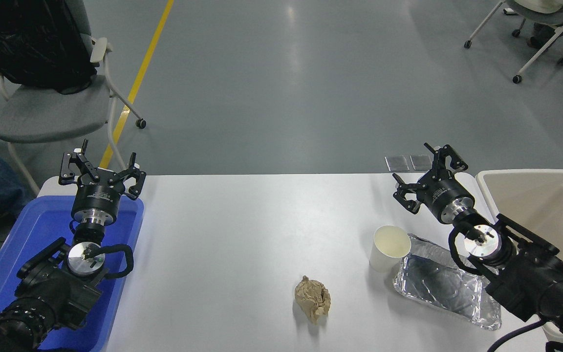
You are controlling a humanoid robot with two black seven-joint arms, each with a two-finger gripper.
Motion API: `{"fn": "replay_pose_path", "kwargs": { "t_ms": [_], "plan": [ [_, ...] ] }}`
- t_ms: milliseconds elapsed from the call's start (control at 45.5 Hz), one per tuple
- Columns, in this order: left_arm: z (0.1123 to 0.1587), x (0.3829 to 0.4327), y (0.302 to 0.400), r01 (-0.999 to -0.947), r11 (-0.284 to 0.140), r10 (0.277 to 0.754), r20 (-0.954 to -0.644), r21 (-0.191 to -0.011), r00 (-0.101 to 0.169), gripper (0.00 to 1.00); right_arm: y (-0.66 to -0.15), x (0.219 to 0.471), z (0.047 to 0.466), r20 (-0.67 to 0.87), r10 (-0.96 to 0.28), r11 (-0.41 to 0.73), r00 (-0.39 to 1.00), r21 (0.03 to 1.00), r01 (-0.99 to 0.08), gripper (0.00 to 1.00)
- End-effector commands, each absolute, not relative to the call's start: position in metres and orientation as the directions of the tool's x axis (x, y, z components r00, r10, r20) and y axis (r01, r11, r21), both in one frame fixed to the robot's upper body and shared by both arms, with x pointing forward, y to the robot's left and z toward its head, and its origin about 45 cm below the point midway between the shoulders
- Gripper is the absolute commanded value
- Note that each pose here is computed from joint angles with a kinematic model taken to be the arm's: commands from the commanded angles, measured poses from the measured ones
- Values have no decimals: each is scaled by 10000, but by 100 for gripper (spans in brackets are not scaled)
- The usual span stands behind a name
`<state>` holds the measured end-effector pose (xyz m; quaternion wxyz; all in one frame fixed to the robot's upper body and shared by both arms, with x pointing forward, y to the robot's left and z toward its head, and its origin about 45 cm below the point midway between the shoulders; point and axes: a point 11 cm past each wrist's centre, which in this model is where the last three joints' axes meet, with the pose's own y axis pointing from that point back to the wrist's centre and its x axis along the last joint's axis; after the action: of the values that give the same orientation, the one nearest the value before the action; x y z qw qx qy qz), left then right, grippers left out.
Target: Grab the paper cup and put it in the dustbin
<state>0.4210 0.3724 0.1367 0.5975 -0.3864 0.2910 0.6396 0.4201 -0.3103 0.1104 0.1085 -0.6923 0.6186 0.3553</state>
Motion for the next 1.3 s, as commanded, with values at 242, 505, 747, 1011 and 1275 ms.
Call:
{"fn": "replay_pose_path", "kwargs": {
  "t_ms": [242,505,747,1011,1275],
  "plan": [
    [1368,4210,3728,-9893,-1160,5401,-8415,-891,124,99,-3083,4209,1114,-6284,-7778,-2163,-129,2869,-9332,100],
    [1369,4210,3729,-9890,-1172,5401,-8415,-899,124,99,-3042,4264,1182,-6267,-7792,-2263,47,2743,-9346,100],
    [1369,4210,3729,-9890,-1172,5401,-8415,-899,124,99,-2968,4386,1342,-6226,-7815,-2429,403,2441,-9388,100],
    [1367,4210,3721,-9892,-1164,5391,-8422,-895,127,99,-2920,4440,1429,-5664,-8200,-2620,823,2436,-9338,100],
    [1366,4208,3731,-9892,-1170,5414,-8407,-885,112,99,-2939,4590,1709,-4157,-8950,-2769,1617,2336,-9321,100]
  ]
}}
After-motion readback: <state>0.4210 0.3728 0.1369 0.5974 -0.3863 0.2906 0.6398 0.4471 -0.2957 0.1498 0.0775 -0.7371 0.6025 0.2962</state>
